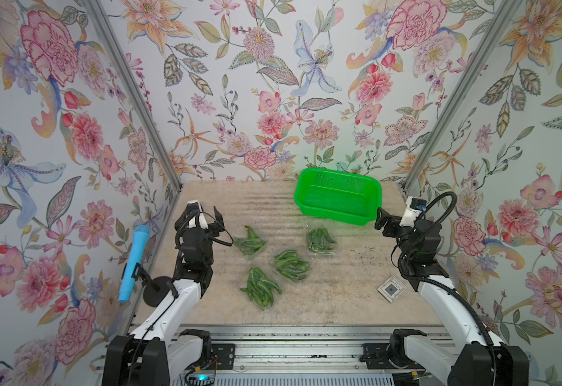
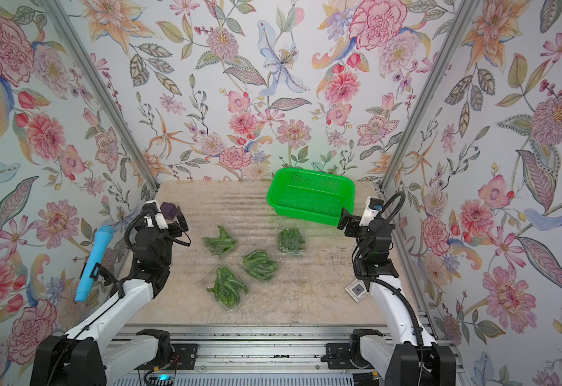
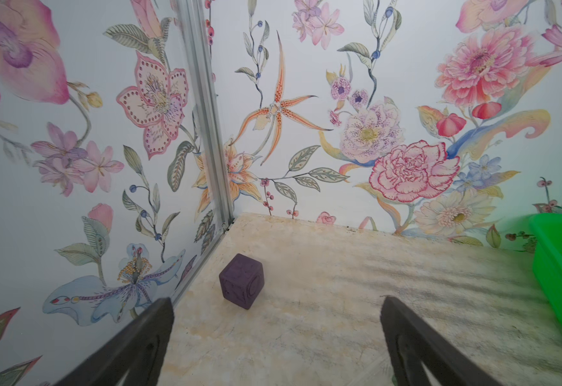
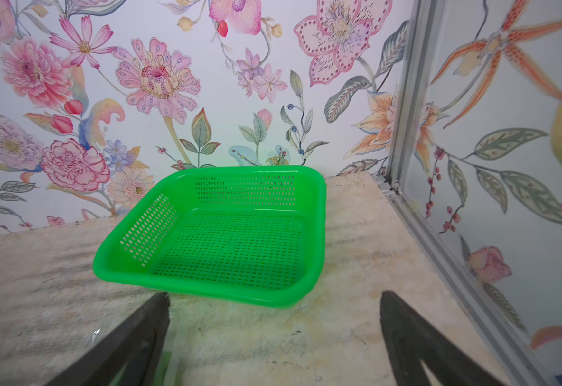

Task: Take small green peppers out of containers
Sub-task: Move the basket to the center of the board.

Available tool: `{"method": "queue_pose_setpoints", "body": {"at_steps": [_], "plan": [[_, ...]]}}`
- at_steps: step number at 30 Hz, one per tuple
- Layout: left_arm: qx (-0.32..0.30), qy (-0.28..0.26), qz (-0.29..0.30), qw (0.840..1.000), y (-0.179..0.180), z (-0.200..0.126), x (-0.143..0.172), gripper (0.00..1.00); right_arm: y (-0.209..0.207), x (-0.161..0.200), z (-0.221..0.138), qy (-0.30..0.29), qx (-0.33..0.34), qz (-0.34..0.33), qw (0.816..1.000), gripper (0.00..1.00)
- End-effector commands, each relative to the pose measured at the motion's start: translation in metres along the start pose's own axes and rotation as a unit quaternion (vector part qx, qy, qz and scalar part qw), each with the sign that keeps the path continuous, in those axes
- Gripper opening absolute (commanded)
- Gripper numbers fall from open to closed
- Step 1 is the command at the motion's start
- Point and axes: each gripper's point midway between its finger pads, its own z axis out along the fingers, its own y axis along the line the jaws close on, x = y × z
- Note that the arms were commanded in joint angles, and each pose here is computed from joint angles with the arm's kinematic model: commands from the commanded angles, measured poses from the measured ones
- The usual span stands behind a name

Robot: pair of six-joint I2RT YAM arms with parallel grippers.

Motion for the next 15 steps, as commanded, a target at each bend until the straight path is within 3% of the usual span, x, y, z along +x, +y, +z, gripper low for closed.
{"method": "queue_pose_setpoints", "body": {"at_steps": [1,8,15], "plan": [[0.063,0.073,-0.019,0.995,-0.027,0.000,0.018,1.00,0.016,0.024,0.002,0.084,-0.041,0.077,0.993,0.99],[0.150,0.144,-0.027,0.978,-0.069,0.006,0.026,1.00,-0.003,0.020,0.037,0.143,0.008,0.107,0.984,0.94],[0.195,0.194,-0.022,0.961,-0.094,-0.001,0.044,1.00,-0.056,0.025,0.109,0.204,0.075,0.136,0.966,0.86]]}}
